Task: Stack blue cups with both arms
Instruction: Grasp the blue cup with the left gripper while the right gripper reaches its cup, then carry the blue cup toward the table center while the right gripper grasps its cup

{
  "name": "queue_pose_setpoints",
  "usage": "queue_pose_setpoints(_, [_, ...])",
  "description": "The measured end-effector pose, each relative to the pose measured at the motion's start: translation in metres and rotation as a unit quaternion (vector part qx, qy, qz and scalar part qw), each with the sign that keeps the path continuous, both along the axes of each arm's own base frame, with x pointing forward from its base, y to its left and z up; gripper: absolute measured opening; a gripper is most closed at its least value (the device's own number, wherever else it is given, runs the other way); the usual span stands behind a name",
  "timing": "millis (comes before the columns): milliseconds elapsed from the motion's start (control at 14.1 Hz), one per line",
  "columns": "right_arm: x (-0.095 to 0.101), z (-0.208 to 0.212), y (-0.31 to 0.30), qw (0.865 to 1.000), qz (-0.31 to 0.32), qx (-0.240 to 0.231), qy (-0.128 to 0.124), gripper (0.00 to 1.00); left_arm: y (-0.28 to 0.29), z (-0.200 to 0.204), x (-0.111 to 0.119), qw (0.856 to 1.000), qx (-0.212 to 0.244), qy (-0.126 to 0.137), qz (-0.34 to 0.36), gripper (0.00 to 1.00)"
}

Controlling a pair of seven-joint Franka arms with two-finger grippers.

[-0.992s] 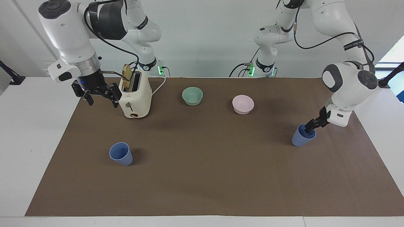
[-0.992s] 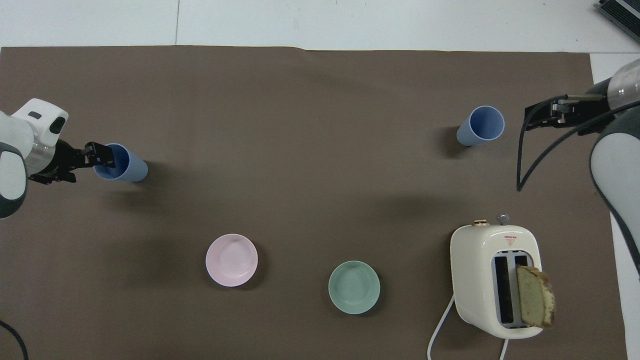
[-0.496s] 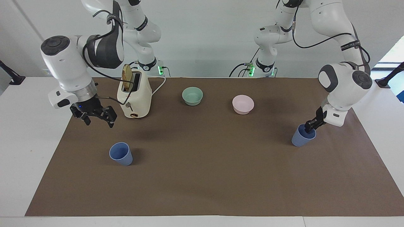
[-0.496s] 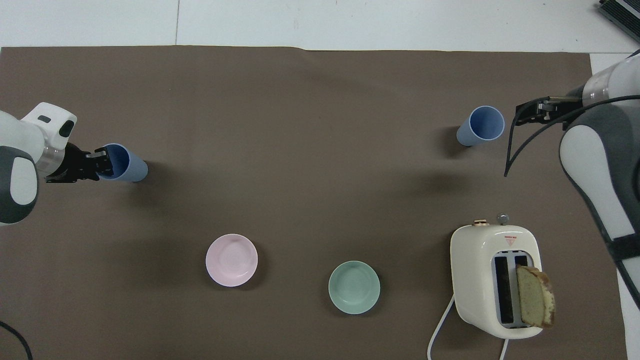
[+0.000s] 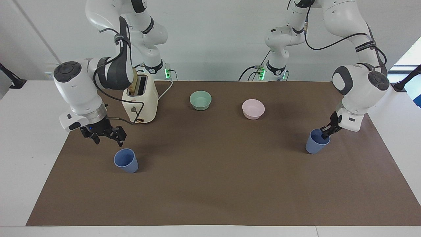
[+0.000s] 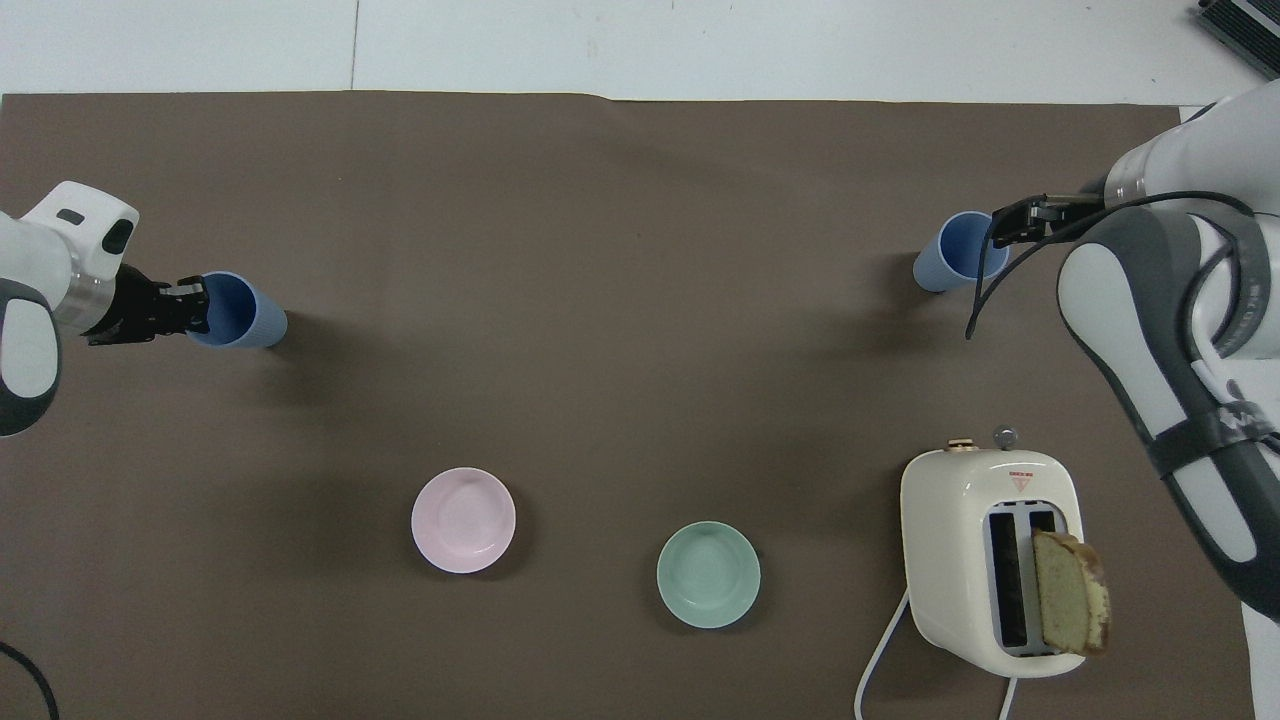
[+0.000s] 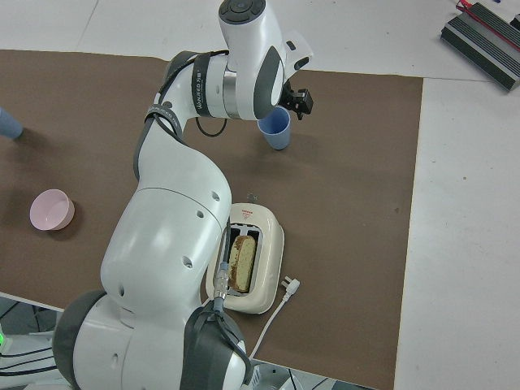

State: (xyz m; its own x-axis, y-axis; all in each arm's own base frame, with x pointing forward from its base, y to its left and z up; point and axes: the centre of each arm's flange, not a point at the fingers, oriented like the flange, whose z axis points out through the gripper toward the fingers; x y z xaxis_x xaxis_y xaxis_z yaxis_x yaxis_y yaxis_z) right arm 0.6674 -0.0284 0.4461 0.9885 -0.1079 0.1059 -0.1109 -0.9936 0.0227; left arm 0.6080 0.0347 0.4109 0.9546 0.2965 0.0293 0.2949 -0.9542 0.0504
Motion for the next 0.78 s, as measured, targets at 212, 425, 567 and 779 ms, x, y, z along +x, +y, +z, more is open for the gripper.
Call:
queue_pose_setpoints(212, [0.001, -0.012, 0.001, 1.000, 0.001, 0.000, 0.000, 1.00, -0.021, 0.045, 0.011, 1.000, -0.005, -0.012, -0.009, 0.05])
queue_pose_setpoints(425, [0.000, -0.015, 0.002, 1.000, 0.002, 0.000, 0.004, 1.00, -0.063, 0.083, 0.017, 1.000, -0.012, -0.022, 0.003, 0.05])
queue_pose_setpoints(567, [0.000, -0.019, 0.002, 1.000, 0.002, 0.001, 0.007, 1.00, -0.112, 0.087, 0.014, 0.999, -0.017, -0.023, 0.016, 0.05])
queue_pose_setpoints(779, [0.001, -0.024, 0.001, 1.000, 0.001, 0.001, 0.007, 1.00, -0.198, 0.083, -0.001, 0.999, -0.026, -0.018, 0.032, 0.05])
